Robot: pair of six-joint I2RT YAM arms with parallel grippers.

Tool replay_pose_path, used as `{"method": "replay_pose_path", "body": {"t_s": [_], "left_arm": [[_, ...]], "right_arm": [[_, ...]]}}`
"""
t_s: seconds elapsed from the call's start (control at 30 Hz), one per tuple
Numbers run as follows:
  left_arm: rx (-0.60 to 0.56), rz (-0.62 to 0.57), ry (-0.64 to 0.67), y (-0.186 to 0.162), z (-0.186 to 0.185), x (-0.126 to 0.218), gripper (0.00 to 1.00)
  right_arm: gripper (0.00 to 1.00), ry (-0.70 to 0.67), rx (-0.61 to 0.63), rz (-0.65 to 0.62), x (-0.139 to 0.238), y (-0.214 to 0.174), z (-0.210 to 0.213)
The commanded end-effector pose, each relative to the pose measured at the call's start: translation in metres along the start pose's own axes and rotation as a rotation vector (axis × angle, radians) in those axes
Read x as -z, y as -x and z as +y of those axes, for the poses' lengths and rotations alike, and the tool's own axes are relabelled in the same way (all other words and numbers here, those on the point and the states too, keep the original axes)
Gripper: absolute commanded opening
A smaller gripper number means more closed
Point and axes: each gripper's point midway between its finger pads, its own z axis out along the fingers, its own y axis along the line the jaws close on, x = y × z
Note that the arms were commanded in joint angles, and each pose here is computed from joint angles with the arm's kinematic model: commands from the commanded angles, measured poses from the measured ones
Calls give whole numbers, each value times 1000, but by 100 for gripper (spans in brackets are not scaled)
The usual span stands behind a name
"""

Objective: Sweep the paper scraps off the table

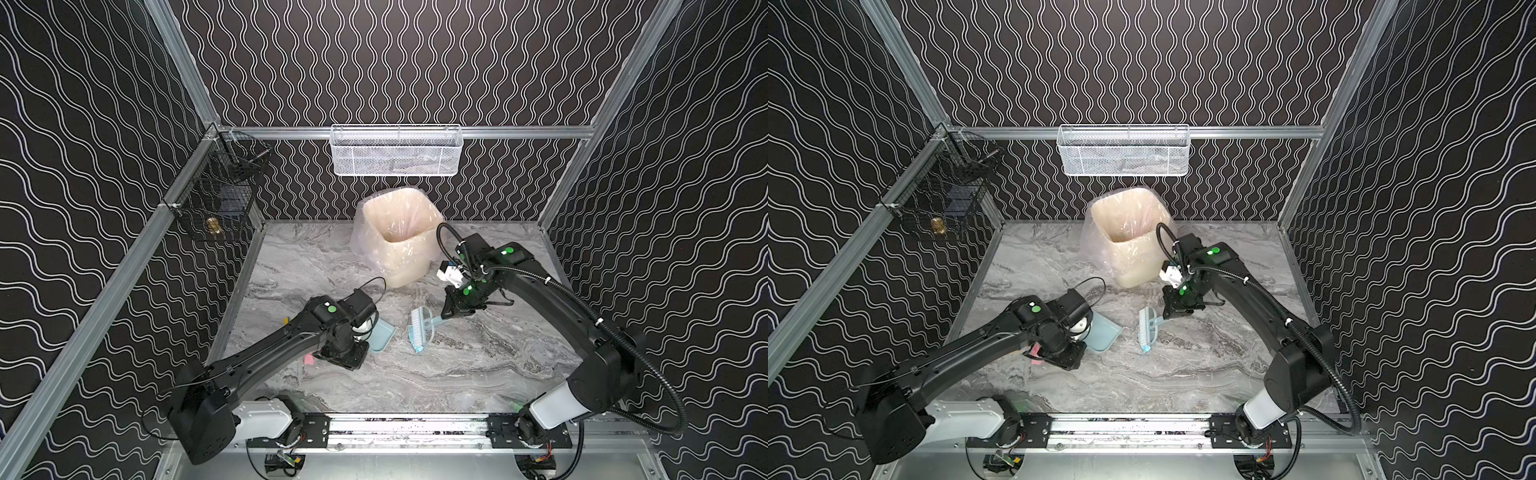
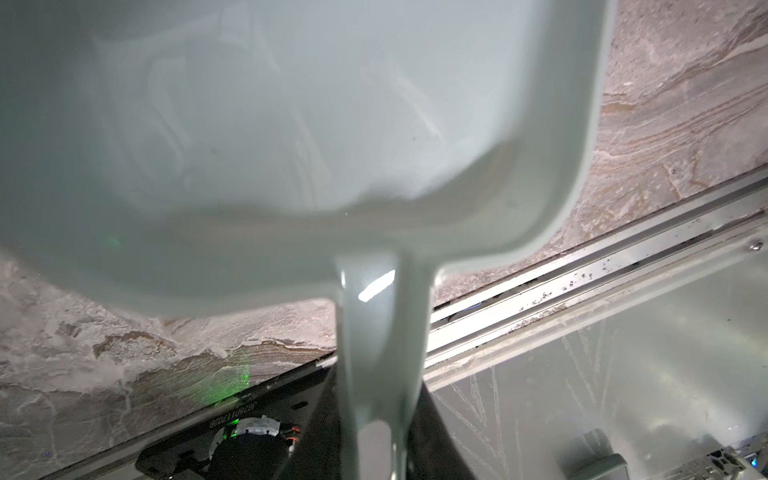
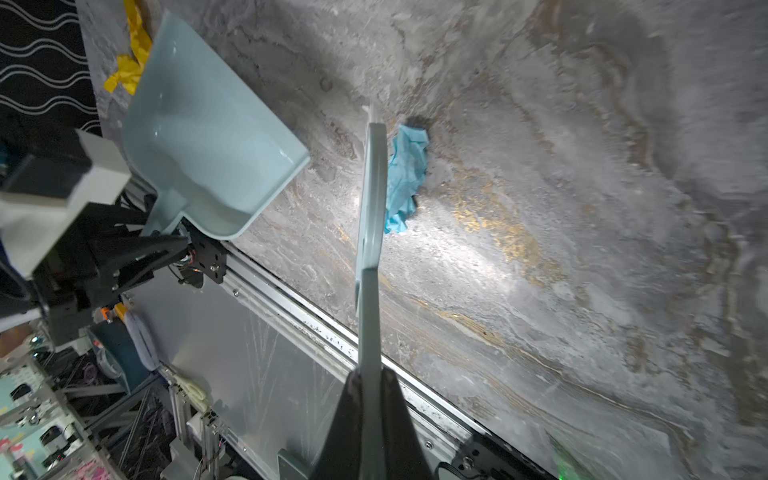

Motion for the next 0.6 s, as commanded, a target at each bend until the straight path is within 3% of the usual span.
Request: {"method": "replay_pose_path", "body": {"t_s": [0.0,0.27,0.57], "left_arm": [[-71,10,27,2,-3,-4,0],[-209,81,78,-3,-20,-22,0],[-246,138,-31,-7,-45,-41,0]], "right_arm": [[0,-141,0,24,11,-1,-28],[0,-258,3,33,11,26,-45],[0,-292,60,59,-3,34,-39]]}}
